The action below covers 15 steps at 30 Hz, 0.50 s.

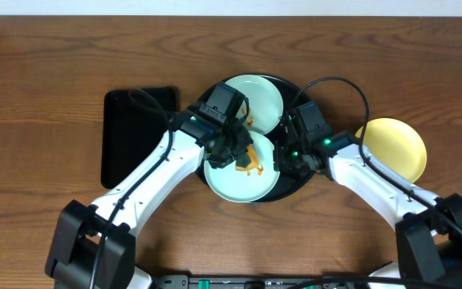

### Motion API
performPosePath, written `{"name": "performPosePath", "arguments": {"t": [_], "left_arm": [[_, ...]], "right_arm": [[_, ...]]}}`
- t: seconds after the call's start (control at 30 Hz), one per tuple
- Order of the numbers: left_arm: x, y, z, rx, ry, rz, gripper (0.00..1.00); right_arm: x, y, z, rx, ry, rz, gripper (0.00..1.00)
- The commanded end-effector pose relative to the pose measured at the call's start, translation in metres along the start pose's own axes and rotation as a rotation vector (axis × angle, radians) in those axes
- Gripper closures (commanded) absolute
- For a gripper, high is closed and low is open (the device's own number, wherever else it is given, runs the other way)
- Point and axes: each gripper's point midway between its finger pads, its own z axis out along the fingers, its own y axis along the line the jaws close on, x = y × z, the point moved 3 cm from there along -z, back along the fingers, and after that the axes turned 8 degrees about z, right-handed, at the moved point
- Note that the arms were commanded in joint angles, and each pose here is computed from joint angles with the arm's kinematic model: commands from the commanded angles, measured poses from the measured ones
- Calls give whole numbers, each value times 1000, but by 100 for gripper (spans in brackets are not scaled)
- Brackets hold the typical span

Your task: Clean dirty plates on tray and stack at the side

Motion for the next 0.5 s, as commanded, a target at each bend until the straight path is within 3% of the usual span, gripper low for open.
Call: {"name": "performPosePath", "arguments": {"t": [0.0,0.47], "left_arm": [[12,0,11,4,31,-37,93],[52,-9,73,36,71,-44,92]], "right_arm": [[0,-3,-3,20,-5,15,99],[3,-5,-3,30,10,19,99]]}}
